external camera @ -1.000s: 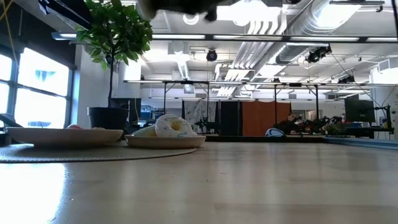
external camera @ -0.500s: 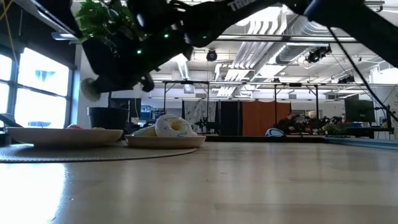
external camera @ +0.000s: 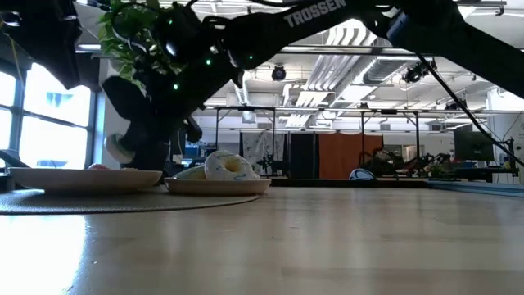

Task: Pick & Place donuts
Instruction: Put the small green donut on the white plate

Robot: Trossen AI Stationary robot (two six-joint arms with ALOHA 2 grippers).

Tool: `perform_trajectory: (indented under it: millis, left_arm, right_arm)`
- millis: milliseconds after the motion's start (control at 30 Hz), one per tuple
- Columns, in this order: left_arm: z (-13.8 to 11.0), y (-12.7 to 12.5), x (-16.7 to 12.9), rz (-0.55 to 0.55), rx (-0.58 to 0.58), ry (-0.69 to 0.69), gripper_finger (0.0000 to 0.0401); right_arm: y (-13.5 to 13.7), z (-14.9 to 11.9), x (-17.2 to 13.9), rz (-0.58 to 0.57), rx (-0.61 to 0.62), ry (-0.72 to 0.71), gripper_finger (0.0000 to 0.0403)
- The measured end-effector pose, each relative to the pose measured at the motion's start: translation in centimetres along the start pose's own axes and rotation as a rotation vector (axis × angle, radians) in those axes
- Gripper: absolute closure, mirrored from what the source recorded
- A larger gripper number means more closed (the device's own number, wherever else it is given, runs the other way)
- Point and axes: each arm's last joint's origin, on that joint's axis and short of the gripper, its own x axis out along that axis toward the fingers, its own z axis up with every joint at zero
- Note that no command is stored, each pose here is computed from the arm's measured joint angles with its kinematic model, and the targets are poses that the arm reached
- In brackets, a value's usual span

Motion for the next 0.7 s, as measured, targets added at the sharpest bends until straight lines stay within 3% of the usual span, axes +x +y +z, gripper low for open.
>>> perform_trajectory:
  millis: [167, 333, 467, 567, 700]
  left_arm:
    - [-0.1, -0.3, 0.6, 0.099, -0.092, -0.009, 0.0227]
    - [-0.6, 1.1, 0.2, 0.198, -0.167, 0.014, 0.0227]
    - [-1.2, 2.8, -0.9, 0.123, -0.244, -0.088, 0.0227]
    - [-1.9, 4.0, -1.4, 0.067, -0.313, -0.149, 0.0227]
    - [-2.6, 4.1, -0.8, -0.032, -0.389, -0.199, 0.0227]
  right_arm:
    - [0.1, -0.4, 0.2, -0.003, -0.009, 0.02, 0.0371]
    - [0.0, -0.4, 0.1, -0.006, -0.008, 0.021, 0.0377]
    - [0.0, -0.6, 0.1, -0.007, -0.012, 0.052, 0.0385]
    - [0.2, -0.7, 0.1, -0.004, -0.087, 0.055, 0.0383]
    - [0.5, -0.9, 0.0, 0.007, -0.114, 0.068, 0.0369]
